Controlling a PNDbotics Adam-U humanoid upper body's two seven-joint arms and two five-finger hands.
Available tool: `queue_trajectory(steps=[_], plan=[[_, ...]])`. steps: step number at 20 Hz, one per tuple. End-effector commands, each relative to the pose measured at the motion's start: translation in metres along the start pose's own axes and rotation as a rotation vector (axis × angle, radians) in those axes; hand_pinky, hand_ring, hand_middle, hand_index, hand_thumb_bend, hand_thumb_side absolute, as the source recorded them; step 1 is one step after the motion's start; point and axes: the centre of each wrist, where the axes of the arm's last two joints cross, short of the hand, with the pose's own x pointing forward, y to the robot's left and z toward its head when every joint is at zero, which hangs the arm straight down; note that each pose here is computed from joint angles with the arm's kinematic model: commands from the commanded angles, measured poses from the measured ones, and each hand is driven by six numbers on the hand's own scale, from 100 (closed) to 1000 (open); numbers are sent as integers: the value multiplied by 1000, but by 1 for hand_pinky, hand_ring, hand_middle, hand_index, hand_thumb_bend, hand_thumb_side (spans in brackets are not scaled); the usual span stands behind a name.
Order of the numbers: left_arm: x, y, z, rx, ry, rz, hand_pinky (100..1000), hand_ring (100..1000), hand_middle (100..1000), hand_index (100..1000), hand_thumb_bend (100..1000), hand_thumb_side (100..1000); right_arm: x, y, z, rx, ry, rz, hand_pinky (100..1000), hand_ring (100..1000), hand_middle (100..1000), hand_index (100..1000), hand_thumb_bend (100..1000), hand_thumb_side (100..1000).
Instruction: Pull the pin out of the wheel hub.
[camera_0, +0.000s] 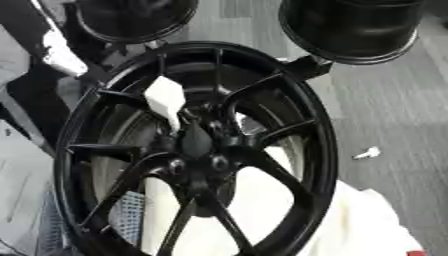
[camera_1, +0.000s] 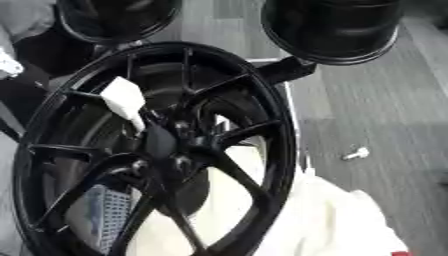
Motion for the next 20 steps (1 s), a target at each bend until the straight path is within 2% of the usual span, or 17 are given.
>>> queue_trajectory(steps=[1,12,20], plan=[[-1,6,-4,-7,-12,-3,835,794,748,848,607,374,2,-12,0,-25,-4,29,879,818,738,803,100,560],[-11,-14,-34,-74,-83,108,830,791,727,854,652,378,2,-10,-3,-28,-8,17,879,817,736,801,100,562],[-13,-22,-46,-99,-93,151,820,780,713,853,676,366,2,-8,-4,-27,-12,8,878,817,735,800,100,566]])
